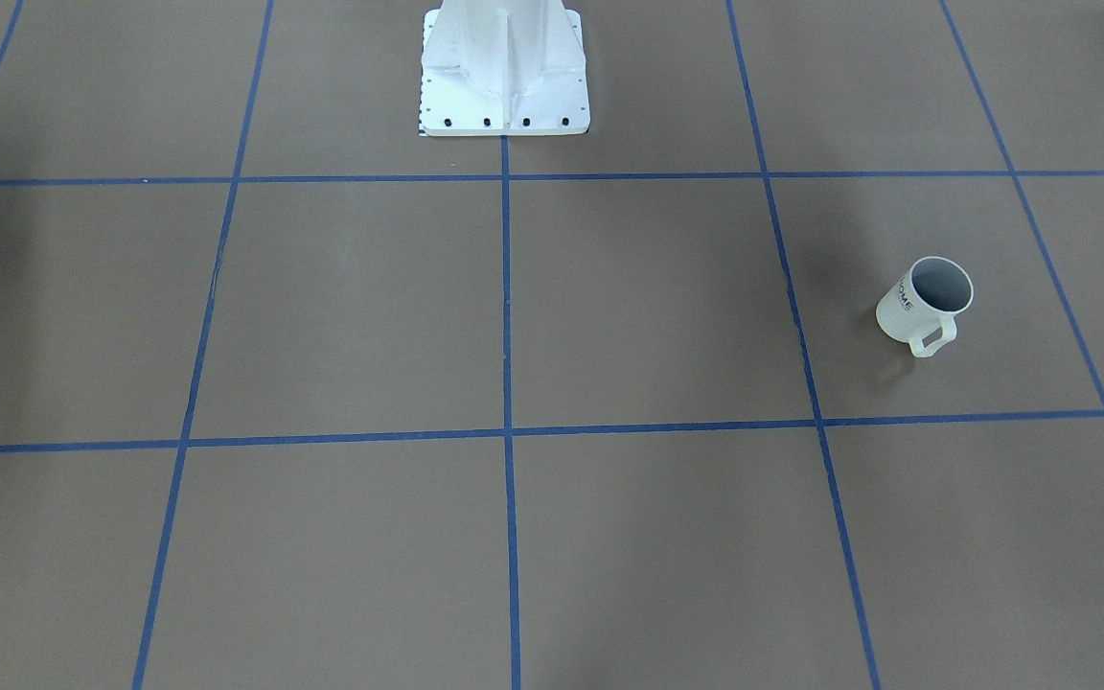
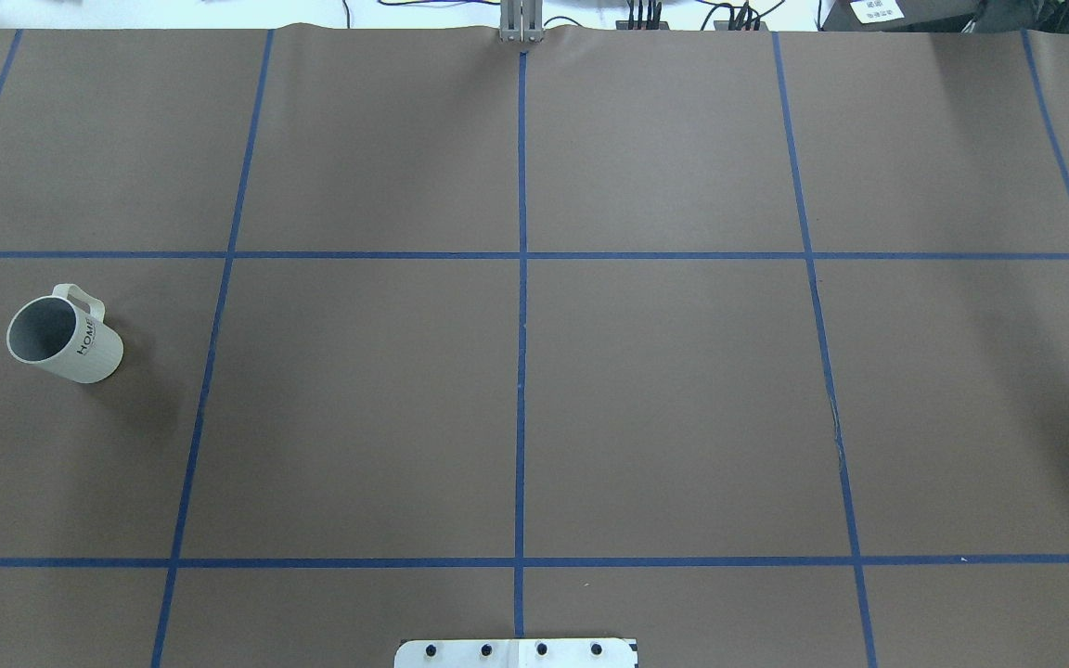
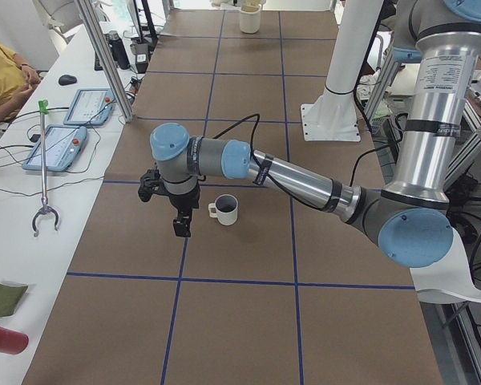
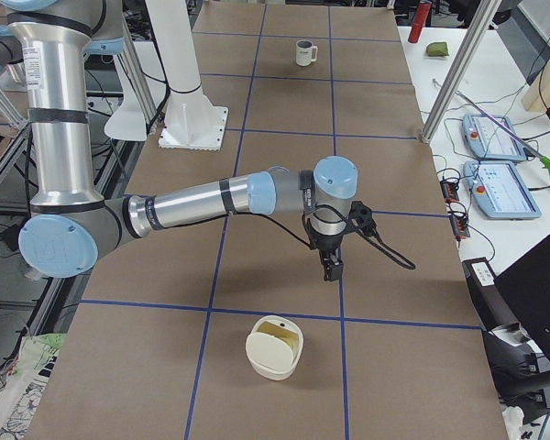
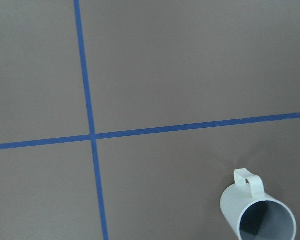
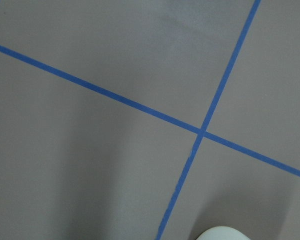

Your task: Left arm hands cup to right arm to dump lemon

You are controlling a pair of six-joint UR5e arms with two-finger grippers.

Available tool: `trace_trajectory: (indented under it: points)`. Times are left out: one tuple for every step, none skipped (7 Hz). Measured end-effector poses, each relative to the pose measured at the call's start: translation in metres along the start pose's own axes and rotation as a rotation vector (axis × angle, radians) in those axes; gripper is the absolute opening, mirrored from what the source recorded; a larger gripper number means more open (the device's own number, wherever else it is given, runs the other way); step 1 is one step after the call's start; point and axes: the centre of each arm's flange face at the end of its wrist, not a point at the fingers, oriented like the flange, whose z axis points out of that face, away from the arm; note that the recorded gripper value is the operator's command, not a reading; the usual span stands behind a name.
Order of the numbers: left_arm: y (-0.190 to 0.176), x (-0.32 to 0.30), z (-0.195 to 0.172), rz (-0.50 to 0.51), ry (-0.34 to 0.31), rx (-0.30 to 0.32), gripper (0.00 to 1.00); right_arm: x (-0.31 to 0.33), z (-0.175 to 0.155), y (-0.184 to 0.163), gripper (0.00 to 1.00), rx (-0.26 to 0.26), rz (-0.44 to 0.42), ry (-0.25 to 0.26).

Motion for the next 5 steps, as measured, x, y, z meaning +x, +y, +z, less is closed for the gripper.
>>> trace_trajectory:
  points:
    - [0.011,-0.019,0.007,-0.012,0.000,-0.008,1.00,0.005,0.005,0.009,1.00,-0.016,0.004,0.015]
    - [0.018,-0.030,0.014,-0.018,0.001,-0.013,1.00,0.008,0.009,0.015,1.00,-0.028,0.009,0.024]
    - [0.022,-0.036,0.020,-0.024,0.001,-0.019,1.00,0.010,0.012,0.020,1.00,-0.034,0.018,0.025]
    - [0.023,-0.036,0.020,-0.027,0.001,-0.019,1.00,0.011,0.013,0.022,1.00,-0.036,0.028,0.025]
    - [0.023,-0.036,0.019,-0.020,0.000,-0.013,1.00,0.011,0.014,0.023,1.00,-0.038,0.034,0.025]
